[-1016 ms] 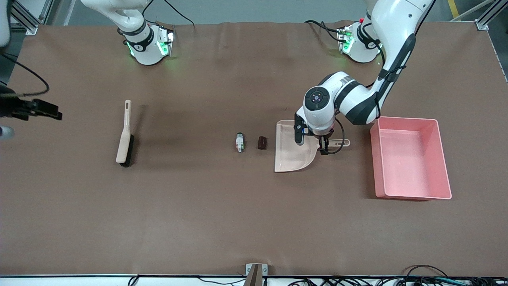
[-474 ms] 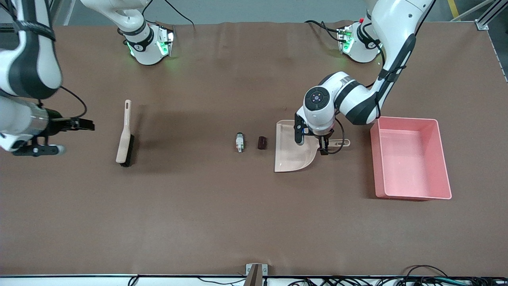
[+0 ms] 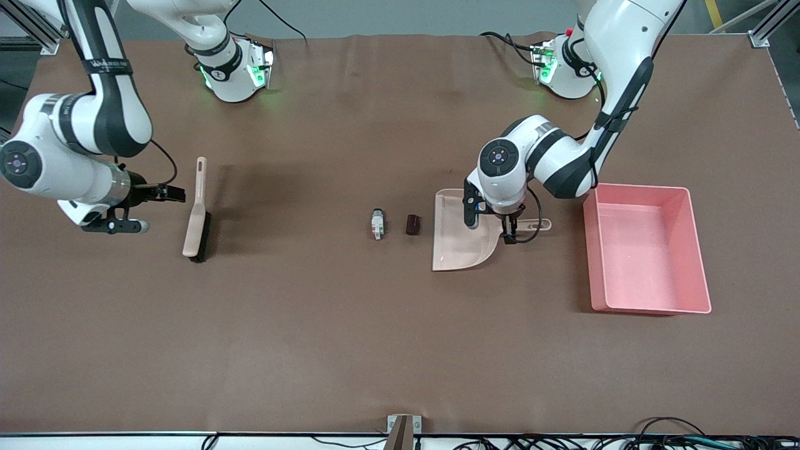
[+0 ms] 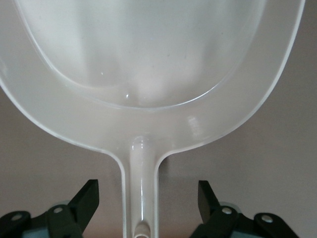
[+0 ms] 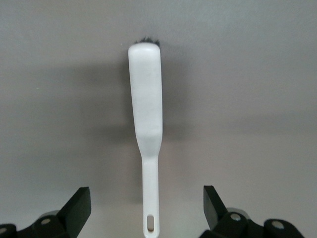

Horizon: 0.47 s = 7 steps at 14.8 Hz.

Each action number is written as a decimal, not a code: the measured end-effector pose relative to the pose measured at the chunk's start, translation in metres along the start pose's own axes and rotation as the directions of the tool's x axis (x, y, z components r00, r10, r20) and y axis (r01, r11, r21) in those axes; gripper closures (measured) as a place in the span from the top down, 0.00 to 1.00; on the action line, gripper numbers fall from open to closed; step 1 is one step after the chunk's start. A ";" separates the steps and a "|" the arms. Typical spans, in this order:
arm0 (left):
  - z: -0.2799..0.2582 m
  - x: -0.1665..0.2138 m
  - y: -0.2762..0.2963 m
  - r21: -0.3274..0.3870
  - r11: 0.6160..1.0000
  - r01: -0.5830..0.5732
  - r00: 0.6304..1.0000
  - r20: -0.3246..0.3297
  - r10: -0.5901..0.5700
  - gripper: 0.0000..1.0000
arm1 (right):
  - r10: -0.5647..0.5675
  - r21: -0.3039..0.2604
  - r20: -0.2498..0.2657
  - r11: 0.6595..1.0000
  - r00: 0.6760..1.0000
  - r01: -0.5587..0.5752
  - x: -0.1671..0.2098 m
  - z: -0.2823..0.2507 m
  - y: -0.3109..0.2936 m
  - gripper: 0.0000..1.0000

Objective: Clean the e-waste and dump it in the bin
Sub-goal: 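Reach the right gripper to the white brush and grasp its handle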

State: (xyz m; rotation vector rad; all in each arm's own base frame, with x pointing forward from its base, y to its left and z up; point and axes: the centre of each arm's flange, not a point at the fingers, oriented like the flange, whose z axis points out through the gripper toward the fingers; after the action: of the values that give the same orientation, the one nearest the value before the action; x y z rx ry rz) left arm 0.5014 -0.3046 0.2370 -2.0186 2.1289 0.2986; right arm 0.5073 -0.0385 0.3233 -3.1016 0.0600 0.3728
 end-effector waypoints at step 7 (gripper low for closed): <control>0.005 0.002 -0.001 0.012 1.000 -0.019 1.000 0.008 0.019 0.88 | 0.002 -0.005 -0.131 1.000 0.991 -0.003 -0.018 0.061 0.000 1.00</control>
State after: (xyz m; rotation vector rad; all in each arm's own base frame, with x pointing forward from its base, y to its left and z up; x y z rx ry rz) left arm 0.5018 -0.3048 0.2314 -1.9884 2.1408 0.2950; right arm 0.4756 -0.0361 0.2686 -3.1276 0.0643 0.1691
